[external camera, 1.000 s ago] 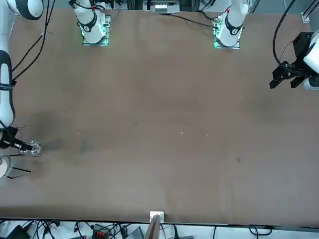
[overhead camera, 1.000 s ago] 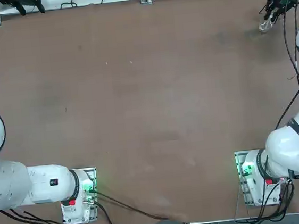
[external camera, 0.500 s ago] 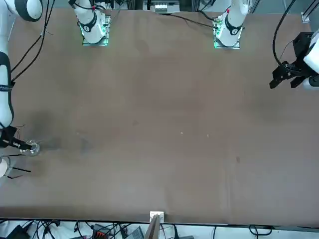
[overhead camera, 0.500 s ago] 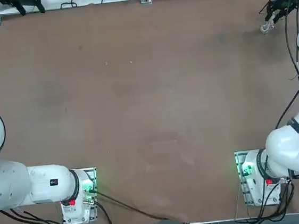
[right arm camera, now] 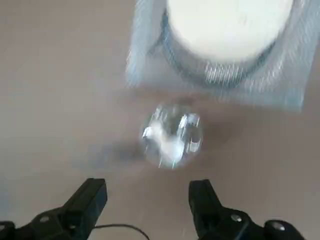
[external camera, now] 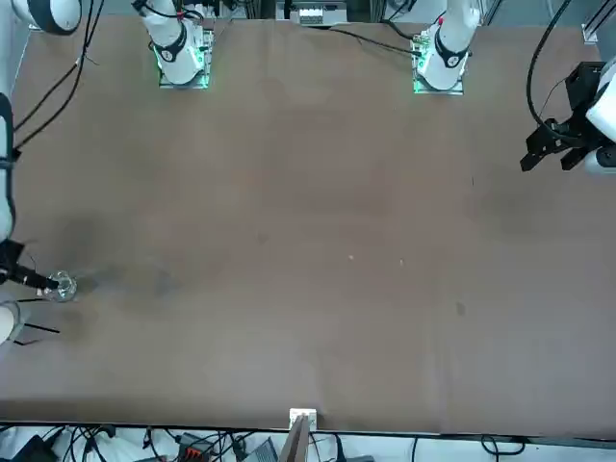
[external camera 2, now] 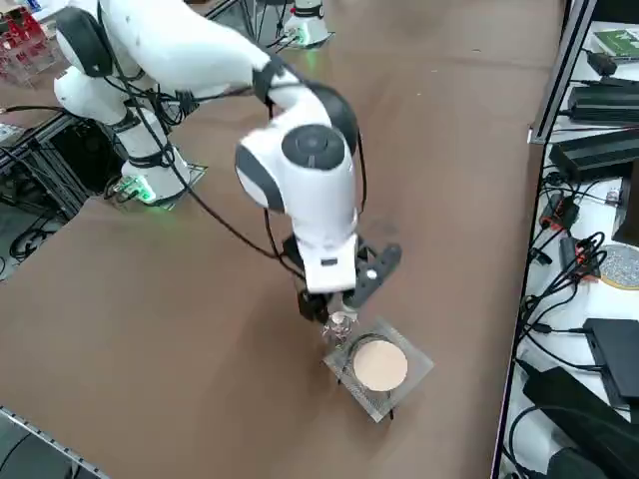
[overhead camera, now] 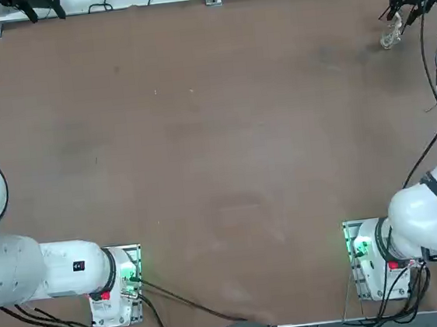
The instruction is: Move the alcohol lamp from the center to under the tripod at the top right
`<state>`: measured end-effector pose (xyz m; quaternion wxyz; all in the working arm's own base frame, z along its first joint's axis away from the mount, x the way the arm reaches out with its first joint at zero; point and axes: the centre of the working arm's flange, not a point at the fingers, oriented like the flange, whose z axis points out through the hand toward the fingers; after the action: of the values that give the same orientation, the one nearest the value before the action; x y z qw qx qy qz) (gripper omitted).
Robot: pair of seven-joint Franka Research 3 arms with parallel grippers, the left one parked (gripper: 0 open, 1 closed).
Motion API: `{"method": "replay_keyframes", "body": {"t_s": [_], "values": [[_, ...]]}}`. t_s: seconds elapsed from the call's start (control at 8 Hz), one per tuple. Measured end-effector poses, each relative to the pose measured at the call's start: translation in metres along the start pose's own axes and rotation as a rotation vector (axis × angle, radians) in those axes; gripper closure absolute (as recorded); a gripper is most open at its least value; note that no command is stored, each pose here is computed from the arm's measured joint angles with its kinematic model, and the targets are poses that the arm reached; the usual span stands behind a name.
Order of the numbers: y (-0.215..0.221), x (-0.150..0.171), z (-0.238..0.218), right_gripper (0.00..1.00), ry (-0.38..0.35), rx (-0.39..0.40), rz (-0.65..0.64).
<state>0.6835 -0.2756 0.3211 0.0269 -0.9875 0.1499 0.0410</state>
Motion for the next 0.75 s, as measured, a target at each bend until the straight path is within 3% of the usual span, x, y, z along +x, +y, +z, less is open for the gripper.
{"method": "replay_keyframes", "body": {"t_s": [0.25, 0.5, 0.75], "values": [[-0.007, -0.025, -0.018, 0.03, -0.074, 0.027, -0.001], [-0.011, -0.042, 0.017, 0.11, -0.135, 0.055, 0.023], [-0.017, -0.043, 0.049, 0.52, -0.144, 0.050, 0.066]]}}
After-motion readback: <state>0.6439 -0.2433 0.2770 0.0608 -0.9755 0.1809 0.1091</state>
